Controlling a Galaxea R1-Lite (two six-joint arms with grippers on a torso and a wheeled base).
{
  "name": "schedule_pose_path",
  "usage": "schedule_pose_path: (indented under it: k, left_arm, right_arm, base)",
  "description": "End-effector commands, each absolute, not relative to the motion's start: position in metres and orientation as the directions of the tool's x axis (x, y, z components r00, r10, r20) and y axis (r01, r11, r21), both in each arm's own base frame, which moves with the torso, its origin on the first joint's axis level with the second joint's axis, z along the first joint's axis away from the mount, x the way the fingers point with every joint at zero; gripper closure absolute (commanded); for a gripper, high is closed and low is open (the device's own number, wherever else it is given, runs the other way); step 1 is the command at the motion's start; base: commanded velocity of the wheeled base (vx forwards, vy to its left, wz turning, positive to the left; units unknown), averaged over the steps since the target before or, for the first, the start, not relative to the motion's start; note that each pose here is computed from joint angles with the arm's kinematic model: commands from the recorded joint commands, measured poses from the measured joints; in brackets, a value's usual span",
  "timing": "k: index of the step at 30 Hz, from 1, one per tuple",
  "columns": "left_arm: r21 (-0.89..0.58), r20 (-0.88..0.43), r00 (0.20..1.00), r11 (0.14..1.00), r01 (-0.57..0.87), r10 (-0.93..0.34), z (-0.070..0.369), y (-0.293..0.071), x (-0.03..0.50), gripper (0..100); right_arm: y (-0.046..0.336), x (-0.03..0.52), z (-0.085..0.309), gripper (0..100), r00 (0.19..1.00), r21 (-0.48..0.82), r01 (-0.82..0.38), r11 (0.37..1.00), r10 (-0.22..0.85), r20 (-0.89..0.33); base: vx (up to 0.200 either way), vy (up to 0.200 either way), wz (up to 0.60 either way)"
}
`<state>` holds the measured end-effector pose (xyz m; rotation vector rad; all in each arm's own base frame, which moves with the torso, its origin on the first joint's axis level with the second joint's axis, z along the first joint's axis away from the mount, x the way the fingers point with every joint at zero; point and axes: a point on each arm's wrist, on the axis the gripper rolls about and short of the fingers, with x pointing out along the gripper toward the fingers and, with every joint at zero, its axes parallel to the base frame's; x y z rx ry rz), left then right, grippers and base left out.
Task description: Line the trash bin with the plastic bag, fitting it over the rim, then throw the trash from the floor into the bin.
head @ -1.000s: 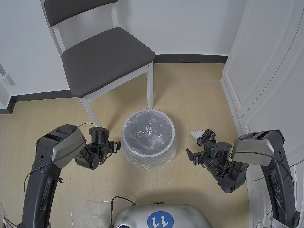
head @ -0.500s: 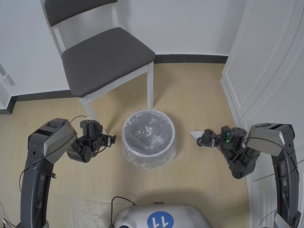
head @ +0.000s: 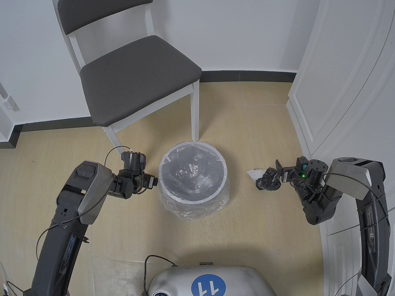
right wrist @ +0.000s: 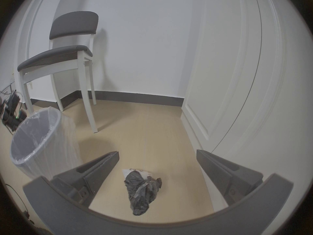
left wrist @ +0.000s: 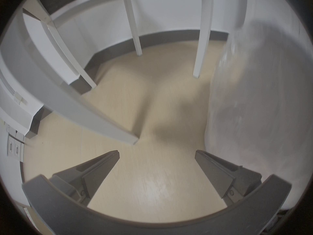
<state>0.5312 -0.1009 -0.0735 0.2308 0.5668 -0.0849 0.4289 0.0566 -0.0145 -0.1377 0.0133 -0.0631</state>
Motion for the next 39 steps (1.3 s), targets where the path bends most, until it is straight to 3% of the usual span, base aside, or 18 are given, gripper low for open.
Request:
schedule_pose_path:
  k: [1,7,12,21,28,33,39]
  left_arm:
    - [0.206,-0.611,0.792,0.965,0.164,-0.004,-0.118,-0.103,0.526,0]
    - [0.184,-0.618,0.786,0.969,0.163,-0.015,-0.124,-0.104,0.525,0]
    - [-0.036,-0.622,0.771,0.989,0.143,-0.135,-0.124,-0.122,0.522,0]
    - [-0.131,-0.601,0.782,0.985,0.109,-0.166,-0.119,-0.128,0.522,0]
    - [-0.111,-0.608,0.781,0.989,0.098,-0.146,-0.125,-0.124,0.522,0]
    - [0.109,-0.586,0.81,0.992,0.06,0.016,-0.119,-0.1,0.528,0]
    - [0.186,-0.495,0.866,0.982,0.023,0.073,-0.098,-0.079,0.538,0]
  right_arm:
    - [0.05,0.432,-0.005,0,0.996,-0.13,0.083,0.988,-0.08,0.029]
    - [0.051,0.432,-0.006,0,0.997,-0.131,0.08,0.988,-0.077,0.027]
    - [0.05,0.432,-0.005,0,0.997,-0.129,0.08,0.988,-0.077,0.033]
    - [0.05,0.432,-0.005,0,0.998,-0.129,0.062,0.99,-0.058,0.032]
    - [0.05,0.431,-0.008,0,0.998,-0.13,0.062,0.99,-0.06,0.023]
    - [0.05,0.431,-0.013,0,0.998,-0.135,0.06,0.989,-0.06,0.008]
    - [0.05,0.431,-0.023,0,0.998,-0.139,0.06,0.989,-0.063,-0.014]
  base:
    - [0.0,0.0,0.0]
    - [0.0,0.0,0.0]
    - [0.0,0.0,0.0]
    - [0.0,0.0,0.0]
    - [0.0,0.0,0.0]
    - [0.0,0.0,0.0]
    - [0.0,0.0,0.0]
